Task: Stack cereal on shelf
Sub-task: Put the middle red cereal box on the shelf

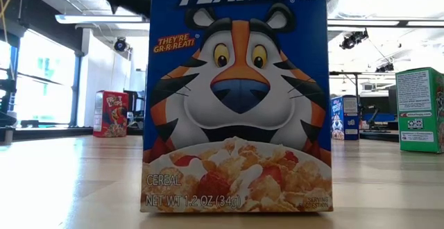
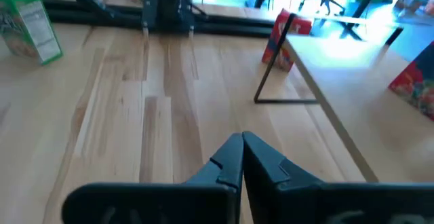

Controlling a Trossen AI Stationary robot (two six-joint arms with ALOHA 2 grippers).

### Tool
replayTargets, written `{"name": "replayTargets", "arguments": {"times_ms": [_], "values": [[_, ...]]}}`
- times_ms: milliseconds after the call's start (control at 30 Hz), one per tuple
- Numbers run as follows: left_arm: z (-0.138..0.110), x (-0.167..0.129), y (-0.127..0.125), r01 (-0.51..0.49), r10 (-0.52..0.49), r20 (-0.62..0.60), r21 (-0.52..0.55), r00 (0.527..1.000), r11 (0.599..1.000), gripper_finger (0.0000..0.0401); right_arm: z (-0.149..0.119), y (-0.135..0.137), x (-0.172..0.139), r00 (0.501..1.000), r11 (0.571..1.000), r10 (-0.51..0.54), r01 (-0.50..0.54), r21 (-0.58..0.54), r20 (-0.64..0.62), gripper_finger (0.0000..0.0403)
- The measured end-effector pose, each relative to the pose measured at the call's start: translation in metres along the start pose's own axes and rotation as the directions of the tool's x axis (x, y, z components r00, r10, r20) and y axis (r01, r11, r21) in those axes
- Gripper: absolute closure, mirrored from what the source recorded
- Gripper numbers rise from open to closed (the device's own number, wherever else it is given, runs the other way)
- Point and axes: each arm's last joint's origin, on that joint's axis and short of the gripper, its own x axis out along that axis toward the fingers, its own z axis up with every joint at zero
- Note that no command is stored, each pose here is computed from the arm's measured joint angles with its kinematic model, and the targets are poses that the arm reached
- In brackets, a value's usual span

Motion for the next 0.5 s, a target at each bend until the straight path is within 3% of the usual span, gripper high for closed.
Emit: {"name": "replayTargets", "arguments": {"times_ms": [167, 500], "values": [[-0.017, 0.031, -0.005, -0.149, 0.147, -0.062, -0.025, 0.987, 0.989, 0.0394, 0.002, 0.000, 0.000, 1.000, 1.000, 0.000, 0.000, 0.015, 0.025, 0.0399], [-0.043, 0.067, 0.002, -0.265, 0.262, -0.074, -0.032, 0.962, 0.964, 0.0394, 0.002, 0.000, 0.000, 1.000, 1.000, 0.001, -0.002, 0.026, 0.024, 0.0402]]}}
